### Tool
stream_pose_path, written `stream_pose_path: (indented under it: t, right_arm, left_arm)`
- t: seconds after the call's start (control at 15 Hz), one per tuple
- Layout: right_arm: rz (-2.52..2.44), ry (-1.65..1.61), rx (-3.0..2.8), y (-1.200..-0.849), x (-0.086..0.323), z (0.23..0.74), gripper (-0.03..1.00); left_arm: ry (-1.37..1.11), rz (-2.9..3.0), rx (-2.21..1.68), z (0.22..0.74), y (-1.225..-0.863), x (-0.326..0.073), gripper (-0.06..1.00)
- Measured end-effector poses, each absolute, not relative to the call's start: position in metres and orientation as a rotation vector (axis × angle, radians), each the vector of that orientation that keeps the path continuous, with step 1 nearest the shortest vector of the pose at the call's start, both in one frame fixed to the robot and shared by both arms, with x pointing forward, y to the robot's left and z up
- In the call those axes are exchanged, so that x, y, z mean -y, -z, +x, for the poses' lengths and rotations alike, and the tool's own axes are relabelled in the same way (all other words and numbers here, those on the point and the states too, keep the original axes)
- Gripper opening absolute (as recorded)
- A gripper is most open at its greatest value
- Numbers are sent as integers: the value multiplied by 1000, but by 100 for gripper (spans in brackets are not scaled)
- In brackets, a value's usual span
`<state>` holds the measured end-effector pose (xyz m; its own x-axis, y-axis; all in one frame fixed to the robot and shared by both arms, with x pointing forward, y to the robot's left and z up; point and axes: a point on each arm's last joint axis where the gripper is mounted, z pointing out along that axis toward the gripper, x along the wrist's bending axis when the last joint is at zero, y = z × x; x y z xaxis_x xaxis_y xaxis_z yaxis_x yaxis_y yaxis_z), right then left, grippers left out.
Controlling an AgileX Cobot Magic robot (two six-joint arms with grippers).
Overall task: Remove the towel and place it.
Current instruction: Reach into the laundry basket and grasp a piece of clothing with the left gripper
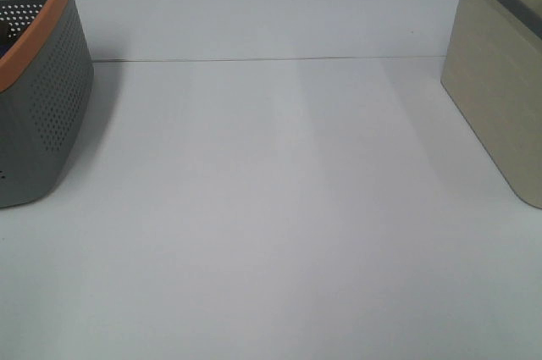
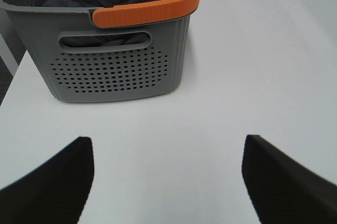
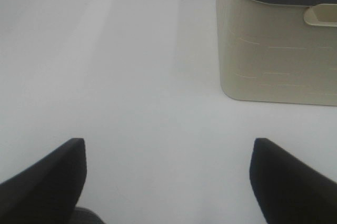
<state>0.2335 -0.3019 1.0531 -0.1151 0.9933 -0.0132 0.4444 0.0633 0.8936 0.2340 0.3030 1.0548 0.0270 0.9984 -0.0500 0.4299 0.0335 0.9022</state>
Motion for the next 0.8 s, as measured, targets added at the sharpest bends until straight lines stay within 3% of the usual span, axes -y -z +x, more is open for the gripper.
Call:
stream_pose_path:
  t: [0.8]
  right_arm:
    - [1457, -1004, -1649, -1053, 302, 234, 83]
  left_arm:
    - [-908, 1510, -1517, 234, -1055, -303, 73]
